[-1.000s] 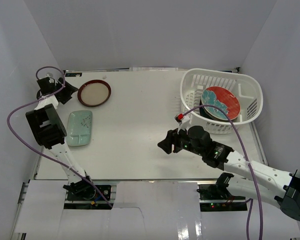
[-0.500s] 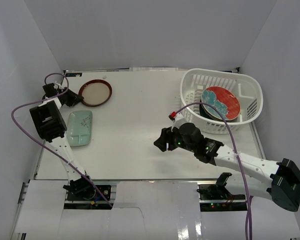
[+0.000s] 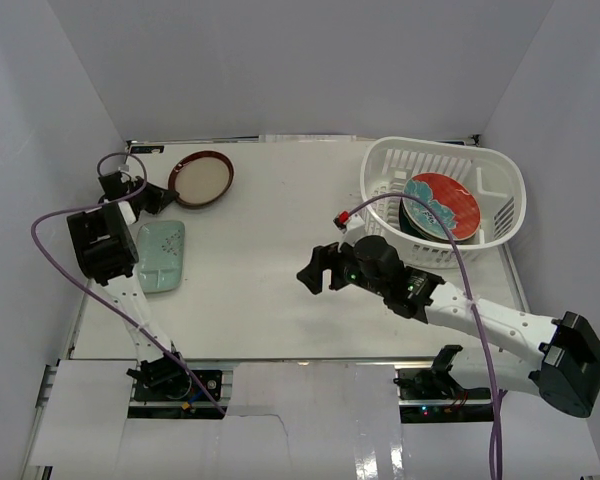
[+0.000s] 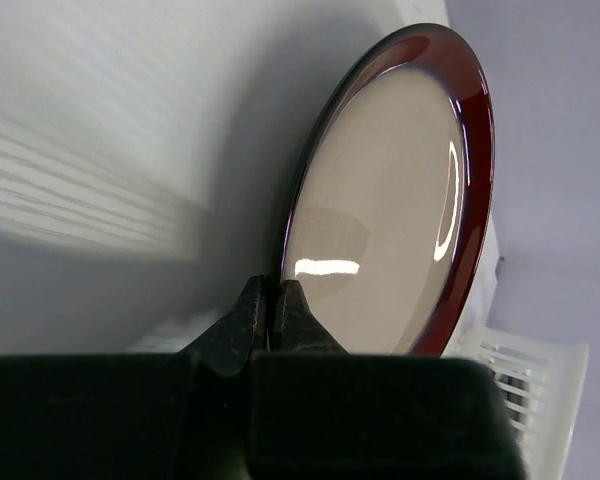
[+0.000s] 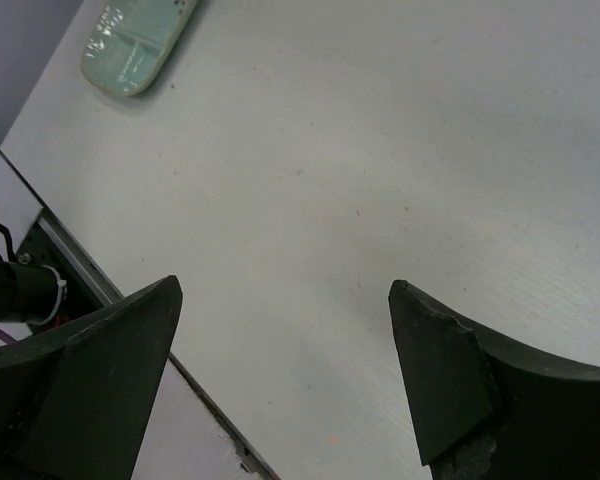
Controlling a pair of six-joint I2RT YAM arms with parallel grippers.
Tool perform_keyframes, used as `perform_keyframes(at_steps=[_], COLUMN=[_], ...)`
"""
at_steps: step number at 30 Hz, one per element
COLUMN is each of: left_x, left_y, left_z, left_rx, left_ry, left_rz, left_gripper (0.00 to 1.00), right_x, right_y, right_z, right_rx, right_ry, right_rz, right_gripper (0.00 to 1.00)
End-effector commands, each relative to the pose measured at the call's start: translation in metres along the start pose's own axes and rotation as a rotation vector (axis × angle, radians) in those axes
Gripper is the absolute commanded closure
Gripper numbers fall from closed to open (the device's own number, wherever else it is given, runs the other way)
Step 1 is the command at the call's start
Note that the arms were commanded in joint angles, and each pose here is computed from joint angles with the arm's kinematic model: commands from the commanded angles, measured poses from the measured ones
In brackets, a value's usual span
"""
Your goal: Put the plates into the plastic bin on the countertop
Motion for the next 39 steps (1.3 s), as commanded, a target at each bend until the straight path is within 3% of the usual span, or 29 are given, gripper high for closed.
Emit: perform_keyframes(at_steps=[1,5,10,16,20,27,31,34,35,37,39], left_x=[-0.059,-0.079,-0.106,-0.154,-0.174,-0.214,-0.229,-0.236,-0.24,-0.239,-0.243], left_y=[-0.163,-0.208,-0.225,-0.25,-0.258,-0.284,-0.295,-0.296,-0.296,-0.289,-0.287], left_z=[0.038,-0.004,-0.066,-0.108,-0.142,-0.158,-0.164,-0.172,-0.172,-0.179,-0.185], left_rx=[0.158,0.154,0.142,0.2,0.236,0.299,0.33,0.355,0.363,0.374,0.389], left_ry=[-0.131,-0.108,-0.033,-0.02,0.021,0.001,0.003,0.014,0.003,0.015,0.026], left_rz=[-0.327,-0.378,-0.372,-0.418,-0.466,-0.565,-0.614,-0.631,-0.63,-0.615,-0.624], left_gripper=[1.0,1.0,1.0,1.0,1.0,1.0,1.0,1.0,1.0,1.0,0.99], right_x=[-0.003,0.004,0.009,0.004,0.015,0.034,0.042,0.042,0.04,0.033,0.024], right_y=[0.028,0.027,0.019,0.014,-0.004,-0.005,-0.008,-0.006,-0.004,-0.002,-0.001], right_z=[0.048,0.083,0.14,0.193,0.196,0.183,0.176,0.175,0.176,0.179,0.183], right_rx=[-0.04,-0.038,0.018,0.02,0.026,0.06,0.074,0.082,0.091,0.093,0.103], right_ry=[-0.114,-0.149,-0.221,-0.289,-0.266,-0.203,-0.179,-0.178,-0.182,-0.204,-0.223], right_rz=[0.046,0.019,-0.021,-0.087,-0.14,-0.11,-0.11,-0.093,-0.09,-0.089,-0.086], right_gripper=[0.1,0.1,0.1,0.1,0.1,0.09,0.02,0.38,0.6,0.89,0.92])
Point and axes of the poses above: each gripper's point midway between its finger pads, its own x axis out along the fingers, its own y axis along the line the jaws close on, z = x × y, the point moved 1 cm from there along -x, back along the fingers, and after that the axes turned 8 degrees about x, right-handed, at the moved point
